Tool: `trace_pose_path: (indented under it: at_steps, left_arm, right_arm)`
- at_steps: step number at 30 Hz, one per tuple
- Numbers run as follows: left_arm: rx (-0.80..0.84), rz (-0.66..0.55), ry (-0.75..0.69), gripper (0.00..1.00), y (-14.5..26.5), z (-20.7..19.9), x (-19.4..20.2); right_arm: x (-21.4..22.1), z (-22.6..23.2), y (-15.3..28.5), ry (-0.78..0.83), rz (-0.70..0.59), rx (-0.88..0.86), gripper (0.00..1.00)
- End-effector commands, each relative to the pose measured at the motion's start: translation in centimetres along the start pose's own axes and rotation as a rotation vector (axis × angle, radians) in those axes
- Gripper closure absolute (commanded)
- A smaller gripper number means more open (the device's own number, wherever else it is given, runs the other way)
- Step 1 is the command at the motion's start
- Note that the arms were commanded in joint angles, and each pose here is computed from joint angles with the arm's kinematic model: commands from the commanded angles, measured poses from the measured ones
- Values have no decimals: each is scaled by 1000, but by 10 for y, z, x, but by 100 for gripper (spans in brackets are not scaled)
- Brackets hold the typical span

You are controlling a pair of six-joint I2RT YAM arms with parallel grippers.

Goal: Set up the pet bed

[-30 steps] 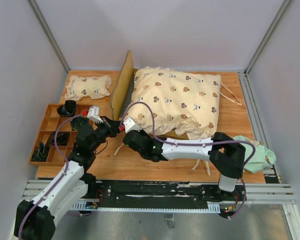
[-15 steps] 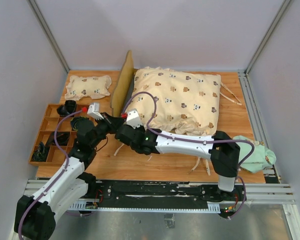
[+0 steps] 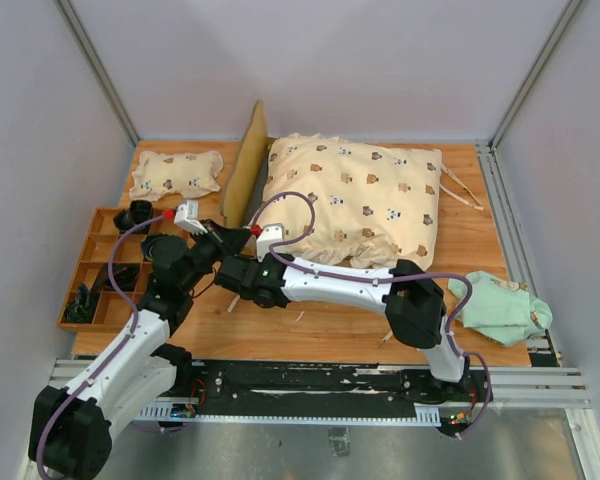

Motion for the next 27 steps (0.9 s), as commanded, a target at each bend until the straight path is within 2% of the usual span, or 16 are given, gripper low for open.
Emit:
trace_pose_path:
  at_steps: [1, 8, 11, 15, 22, 24, 27]
  left_arm:
    - [9, -65, -25, 96, -4, -4, -17]
    - [7, -55, 6, 96, -6, -3, -13]
    - [-2, -53, 21, 96, -6, -2, -11]
    - [-6, -49, 35, 96, -6, 0, -8]
    - [-21, -36, 59, 97, -7, 3, -4]
    - [-24, -34, 62, 96, -7, 4, -3]
    - [-15, -24, 69, 94, -8, 2, -2]
  right_arm:
    - [-7, 2, -5, 15, -80, 67, 100]
    - [-13, 3, -25, 70, -107, 87, 100]
    - [-17, 10, -30, 112, -150, 34, 100]
    - [-16, 26, -41, 183, -191, -121, 100]
    - [-18, 28, -56, 270, -225, -144, 100]
    - [-21, 22, -56, 250, -236, -128, 100]
    - [-17, 22, -57, 300, -260, -214, 100]
Point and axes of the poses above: each gripper's point midway between its finger pads, its own y axis back along the fingers, its own z axis along the line the jaws close on, x = y × z, the point moved 6 cm from there along y, back along the fingers, and after that the axes turned 8 degrees about -y, right-handed, at the moved point
